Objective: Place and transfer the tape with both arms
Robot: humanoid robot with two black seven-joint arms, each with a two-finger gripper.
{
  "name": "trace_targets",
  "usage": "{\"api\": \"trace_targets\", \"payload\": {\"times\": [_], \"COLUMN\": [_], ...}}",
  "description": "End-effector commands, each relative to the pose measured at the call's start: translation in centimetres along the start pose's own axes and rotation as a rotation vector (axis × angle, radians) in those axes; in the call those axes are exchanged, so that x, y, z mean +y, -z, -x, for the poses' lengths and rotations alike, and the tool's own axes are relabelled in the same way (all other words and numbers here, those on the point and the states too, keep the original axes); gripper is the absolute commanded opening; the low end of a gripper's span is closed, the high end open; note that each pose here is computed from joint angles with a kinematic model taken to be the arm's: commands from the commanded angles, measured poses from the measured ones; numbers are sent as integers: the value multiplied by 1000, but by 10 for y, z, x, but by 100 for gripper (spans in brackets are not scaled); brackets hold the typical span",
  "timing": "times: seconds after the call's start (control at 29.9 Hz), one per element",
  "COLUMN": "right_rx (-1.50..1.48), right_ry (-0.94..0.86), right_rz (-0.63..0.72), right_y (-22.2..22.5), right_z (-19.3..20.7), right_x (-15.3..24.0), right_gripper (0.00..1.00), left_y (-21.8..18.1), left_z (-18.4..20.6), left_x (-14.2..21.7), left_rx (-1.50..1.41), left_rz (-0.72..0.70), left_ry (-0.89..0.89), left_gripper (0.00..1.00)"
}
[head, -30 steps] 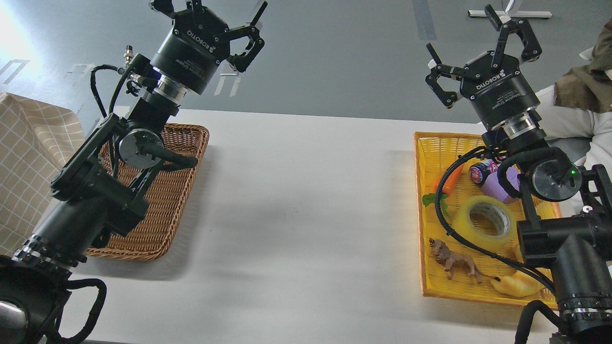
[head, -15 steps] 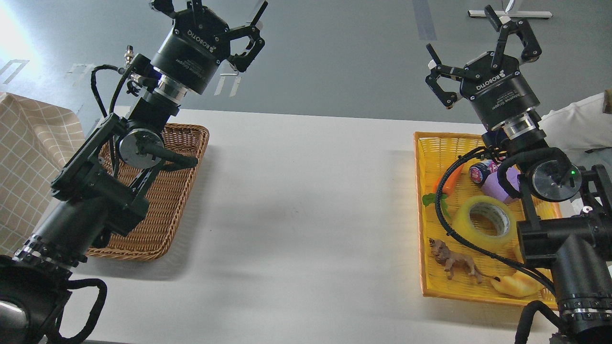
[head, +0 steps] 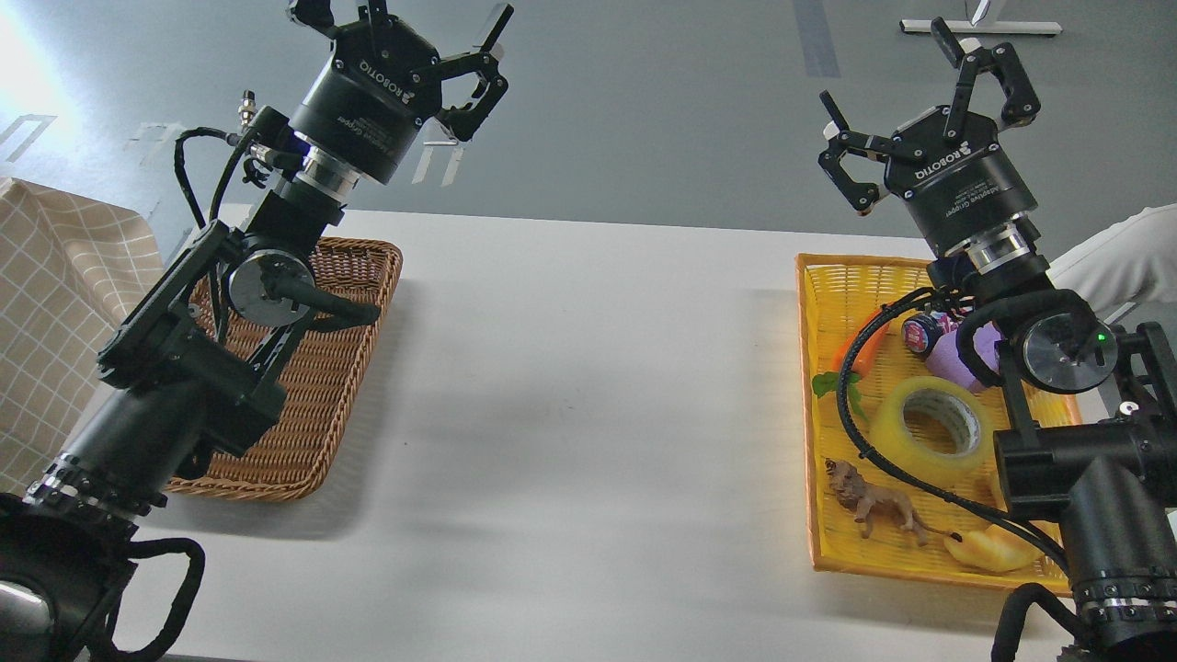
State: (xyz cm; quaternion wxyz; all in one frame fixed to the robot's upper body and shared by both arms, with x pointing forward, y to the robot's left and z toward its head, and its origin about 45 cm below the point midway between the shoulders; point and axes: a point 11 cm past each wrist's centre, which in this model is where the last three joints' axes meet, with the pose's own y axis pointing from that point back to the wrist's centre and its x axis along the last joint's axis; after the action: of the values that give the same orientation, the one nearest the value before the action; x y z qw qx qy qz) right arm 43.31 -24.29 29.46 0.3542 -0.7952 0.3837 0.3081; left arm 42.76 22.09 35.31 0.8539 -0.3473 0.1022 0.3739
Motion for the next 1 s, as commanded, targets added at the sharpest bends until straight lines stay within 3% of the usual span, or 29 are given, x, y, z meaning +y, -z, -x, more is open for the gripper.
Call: {"api": "trace_targets", "payload": {"times": [0.0, 0.97], "right_rx": [0, 0], "right_ry": [0, 0], "right_rz": [0, 0], "right_y": [0, 0], "right_z": [0, 0], "right_x": [0, -1], "right_gripper": [100, 100], "left_y": [-2, -4], "left_z": [-1, -2], "left_x": [0, 0], "left_rx": [-1, -2], "left_rz": [5, 11], "left_ry": [-2, -5], "left_gripper": [98, 98]}}
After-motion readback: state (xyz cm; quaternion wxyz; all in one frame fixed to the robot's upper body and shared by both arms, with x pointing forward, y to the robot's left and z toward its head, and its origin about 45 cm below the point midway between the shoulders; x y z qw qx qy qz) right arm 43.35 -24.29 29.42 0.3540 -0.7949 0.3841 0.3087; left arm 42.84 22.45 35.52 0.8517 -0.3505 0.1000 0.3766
